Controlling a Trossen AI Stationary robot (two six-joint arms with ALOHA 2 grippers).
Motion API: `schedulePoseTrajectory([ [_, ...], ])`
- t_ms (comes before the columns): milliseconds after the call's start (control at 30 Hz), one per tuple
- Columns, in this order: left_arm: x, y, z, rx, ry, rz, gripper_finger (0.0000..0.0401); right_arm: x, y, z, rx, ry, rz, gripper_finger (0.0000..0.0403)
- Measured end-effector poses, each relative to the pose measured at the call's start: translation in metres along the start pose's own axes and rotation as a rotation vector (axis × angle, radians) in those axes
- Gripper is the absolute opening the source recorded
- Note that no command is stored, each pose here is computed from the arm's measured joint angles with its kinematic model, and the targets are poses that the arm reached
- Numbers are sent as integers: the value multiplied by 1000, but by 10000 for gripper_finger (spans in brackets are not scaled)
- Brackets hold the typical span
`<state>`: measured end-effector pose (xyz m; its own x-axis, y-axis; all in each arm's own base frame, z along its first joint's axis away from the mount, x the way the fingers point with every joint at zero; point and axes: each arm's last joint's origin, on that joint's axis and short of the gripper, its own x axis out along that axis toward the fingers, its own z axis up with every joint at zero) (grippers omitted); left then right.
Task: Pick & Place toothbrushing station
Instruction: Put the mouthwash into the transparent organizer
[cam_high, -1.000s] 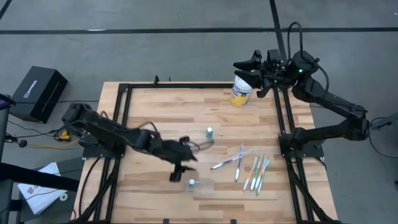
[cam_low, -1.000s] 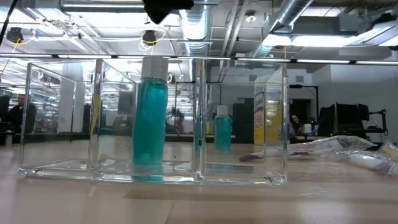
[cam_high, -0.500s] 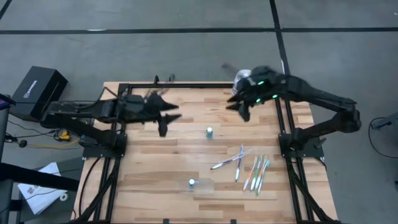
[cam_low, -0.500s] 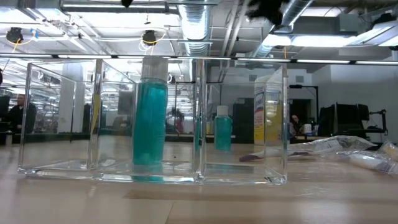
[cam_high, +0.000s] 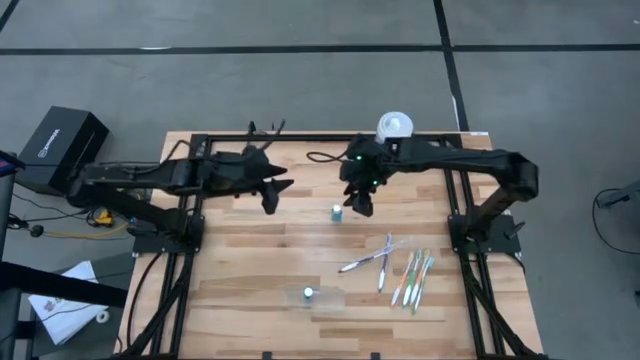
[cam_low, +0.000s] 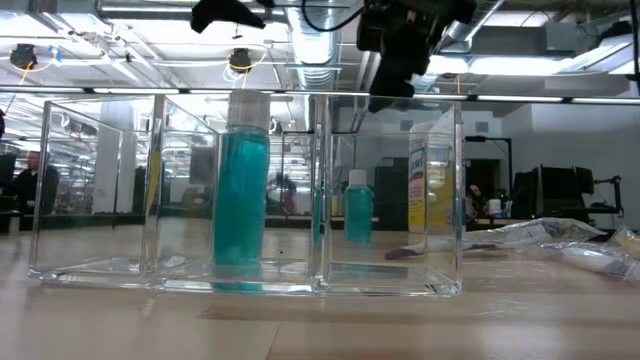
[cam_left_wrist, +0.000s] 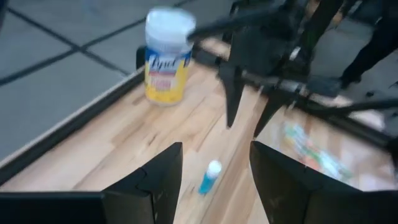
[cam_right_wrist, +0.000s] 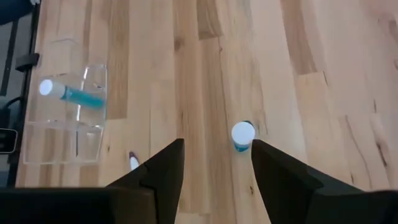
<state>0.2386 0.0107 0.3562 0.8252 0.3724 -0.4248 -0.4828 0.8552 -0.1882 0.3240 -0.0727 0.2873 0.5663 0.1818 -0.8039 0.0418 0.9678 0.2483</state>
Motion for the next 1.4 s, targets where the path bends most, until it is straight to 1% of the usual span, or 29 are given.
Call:
schedulePoseTrajectory([
  [167,17,-5,-7,27,50,9,182,1,-1,1,-1,-9,-9,173],
  [267,24,-6,-10,51,71,15,182,0,-4,2,24,-19,-19,173],
  [333,26,-6,-11,55,76,17,182,6,-8,4,39,-19,-35,173],
  [433,25,-4,-10,74,75,34,182,18,-13,1,73,25,-41,173],
  [500,20,2,-10,85,86,50,182,27,-16,3,82,21,-40,173],
  [567,15,7,-5,79,68,58,182,37,-16,0,92,64,-36,173],
  [633,7,15,-5,88,83,78,182,44,-16,0,90,74,-33,173],
  [800,-19,30,3,64,41,98,182,56,-20,0,108,82,-32,172],
  [933,-36,44,3,67,37,130,182,62,-23,3,117,59,-34,172],
  [1000,-45,50,2,60,29,141,182,64,-23,1,134,73,-34,172],
  [1100,-52,55,-1,55,31,151,182,64,-23,4,129,43,-33,172],
  [1167,-52,58,-8,63,64,161,182,64,-23,4,132,43,-35,172],
  [1400,-48,60,-21,50,110,142,182,63,-26,5,142,38,-39,172],
])
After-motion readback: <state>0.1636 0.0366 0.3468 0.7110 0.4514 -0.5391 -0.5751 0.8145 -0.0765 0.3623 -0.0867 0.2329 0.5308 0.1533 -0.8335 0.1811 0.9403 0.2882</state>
